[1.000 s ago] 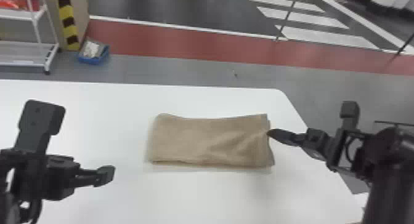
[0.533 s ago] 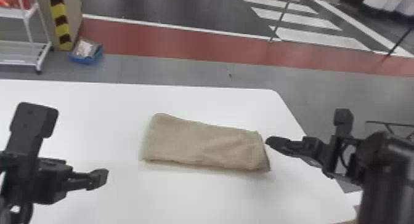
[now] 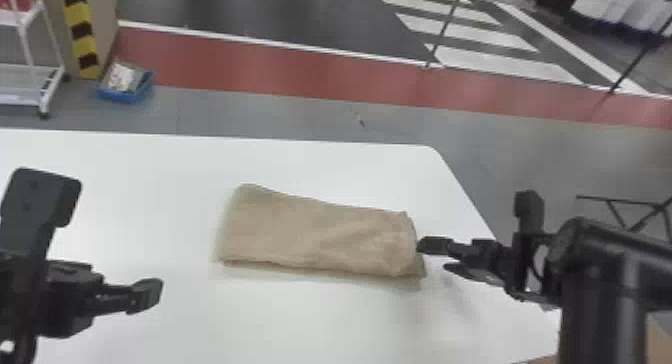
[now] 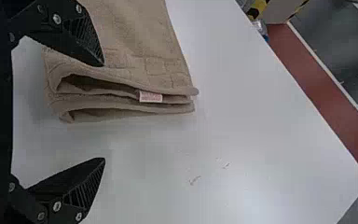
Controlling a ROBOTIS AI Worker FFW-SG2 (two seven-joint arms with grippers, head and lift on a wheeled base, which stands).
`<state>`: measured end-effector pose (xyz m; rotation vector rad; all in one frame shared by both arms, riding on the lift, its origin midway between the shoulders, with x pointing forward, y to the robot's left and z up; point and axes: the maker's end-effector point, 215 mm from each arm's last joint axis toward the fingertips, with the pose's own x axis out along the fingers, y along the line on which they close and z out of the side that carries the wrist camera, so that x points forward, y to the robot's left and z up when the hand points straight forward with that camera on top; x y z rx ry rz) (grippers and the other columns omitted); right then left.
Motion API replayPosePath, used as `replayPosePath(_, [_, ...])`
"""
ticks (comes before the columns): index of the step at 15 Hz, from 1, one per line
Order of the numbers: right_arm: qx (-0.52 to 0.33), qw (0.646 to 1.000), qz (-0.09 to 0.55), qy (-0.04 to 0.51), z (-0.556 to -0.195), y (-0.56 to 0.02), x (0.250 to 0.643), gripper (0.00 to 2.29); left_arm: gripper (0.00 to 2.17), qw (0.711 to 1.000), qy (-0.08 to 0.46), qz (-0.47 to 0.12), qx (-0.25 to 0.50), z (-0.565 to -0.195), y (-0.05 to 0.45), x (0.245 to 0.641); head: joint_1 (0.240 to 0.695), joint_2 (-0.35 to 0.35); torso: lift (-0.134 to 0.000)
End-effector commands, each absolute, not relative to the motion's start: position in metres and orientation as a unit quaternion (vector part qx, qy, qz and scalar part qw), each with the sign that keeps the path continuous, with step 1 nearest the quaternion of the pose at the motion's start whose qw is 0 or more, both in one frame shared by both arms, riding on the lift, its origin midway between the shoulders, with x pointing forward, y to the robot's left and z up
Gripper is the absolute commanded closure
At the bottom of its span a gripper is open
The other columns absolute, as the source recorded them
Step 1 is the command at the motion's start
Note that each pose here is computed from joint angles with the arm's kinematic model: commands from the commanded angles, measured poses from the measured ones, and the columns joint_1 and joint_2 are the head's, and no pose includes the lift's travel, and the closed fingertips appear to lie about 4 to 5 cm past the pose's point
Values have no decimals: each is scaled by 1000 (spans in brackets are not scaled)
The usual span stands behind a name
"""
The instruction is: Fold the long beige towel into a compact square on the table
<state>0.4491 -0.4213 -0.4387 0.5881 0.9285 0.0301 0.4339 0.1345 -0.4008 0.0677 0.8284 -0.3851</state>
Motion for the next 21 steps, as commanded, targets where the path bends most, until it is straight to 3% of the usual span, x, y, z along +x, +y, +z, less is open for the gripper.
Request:
replayPosePath(1, [288, 835, 14, 469, -461, -408, 444, 87, 80, 897, 401, -184, 34, -402, 137, 433, 695, -350, -124])
replayPosePath(7, [296, 837, 26, 459, -452, -400, 456, 323, 80, 897, 403, -180, 34, -404, 140, 432, 695, -323, -124])
replayPosePath(15, [302, 839, 37, 451, -445, -396, 462, 1504, 83, 896, 405, -181, 33, -405, 143, 431, 695, -312, -124])
replayPosePath(18, [335, 844, 63, 414, -422, -392, 468, 1507, 83, 896, 405, -180, 30, -406, 145, 429, 695, -307, -124])
replayPosePath(21, [336, 867, 82, 359, -377, -402, 474, 1507, 87, 896, 404, -180, 28, -404, 147, 430, 695, -301, -124])
